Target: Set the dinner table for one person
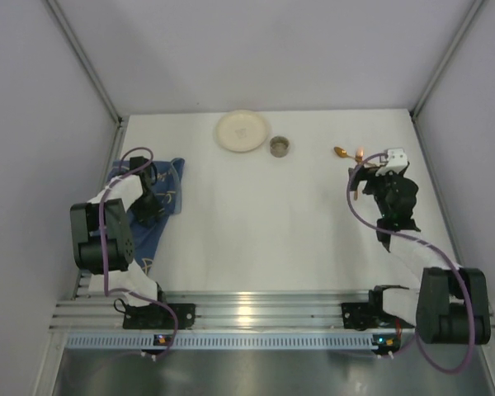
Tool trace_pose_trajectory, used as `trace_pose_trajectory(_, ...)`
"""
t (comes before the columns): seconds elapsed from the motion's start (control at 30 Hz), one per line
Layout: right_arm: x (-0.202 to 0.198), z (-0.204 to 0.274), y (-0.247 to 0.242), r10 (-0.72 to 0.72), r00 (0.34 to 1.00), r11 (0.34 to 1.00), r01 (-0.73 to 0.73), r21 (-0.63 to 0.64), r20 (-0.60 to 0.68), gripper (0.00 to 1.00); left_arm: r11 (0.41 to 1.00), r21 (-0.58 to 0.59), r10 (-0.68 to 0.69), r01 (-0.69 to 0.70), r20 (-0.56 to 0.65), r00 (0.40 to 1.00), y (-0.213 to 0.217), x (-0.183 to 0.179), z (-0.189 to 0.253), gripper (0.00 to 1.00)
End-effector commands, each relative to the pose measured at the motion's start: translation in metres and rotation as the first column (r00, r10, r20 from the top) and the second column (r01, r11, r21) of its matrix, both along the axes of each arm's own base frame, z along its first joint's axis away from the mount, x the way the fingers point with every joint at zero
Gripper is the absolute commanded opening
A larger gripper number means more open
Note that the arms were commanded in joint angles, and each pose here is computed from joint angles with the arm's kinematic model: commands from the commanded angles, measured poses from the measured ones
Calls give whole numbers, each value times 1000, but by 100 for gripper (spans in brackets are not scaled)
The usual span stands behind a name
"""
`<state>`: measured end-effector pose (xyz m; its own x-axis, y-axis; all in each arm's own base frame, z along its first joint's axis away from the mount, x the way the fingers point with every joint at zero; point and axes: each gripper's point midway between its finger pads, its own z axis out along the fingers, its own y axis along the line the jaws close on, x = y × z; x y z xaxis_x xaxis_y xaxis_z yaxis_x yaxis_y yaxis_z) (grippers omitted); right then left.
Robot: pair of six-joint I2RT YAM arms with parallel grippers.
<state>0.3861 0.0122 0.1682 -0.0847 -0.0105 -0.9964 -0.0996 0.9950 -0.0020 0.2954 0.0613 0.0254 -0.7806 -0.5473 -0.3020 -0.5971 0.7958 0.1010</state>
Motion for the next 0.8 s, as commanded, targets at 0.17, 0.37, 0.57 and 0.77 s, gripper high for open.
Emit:
trace_pose_trajectory(0.17,-49,67,59,186,980,977,-192,93,63,100,999,-49,-22,23,12,1000,-7,1,-7,10)
trace_pose_trajectory(0.37,-77,87,45,119,990,987,-126,102,75,100,997,-71,-24,26,22,999,-12,-2,-4,0)
trace_pose_trajectory(0.57,-91,92,26,-42,999,957,46,286,-22,100,986,-158,-7,47,247,969,-40,37,72,0)
trace_pose_trajectory(0.77,-106,98,29,-4,1000,969,11,247,-28,100,880,-151,-308,450,539,784,-180,54,173,0)
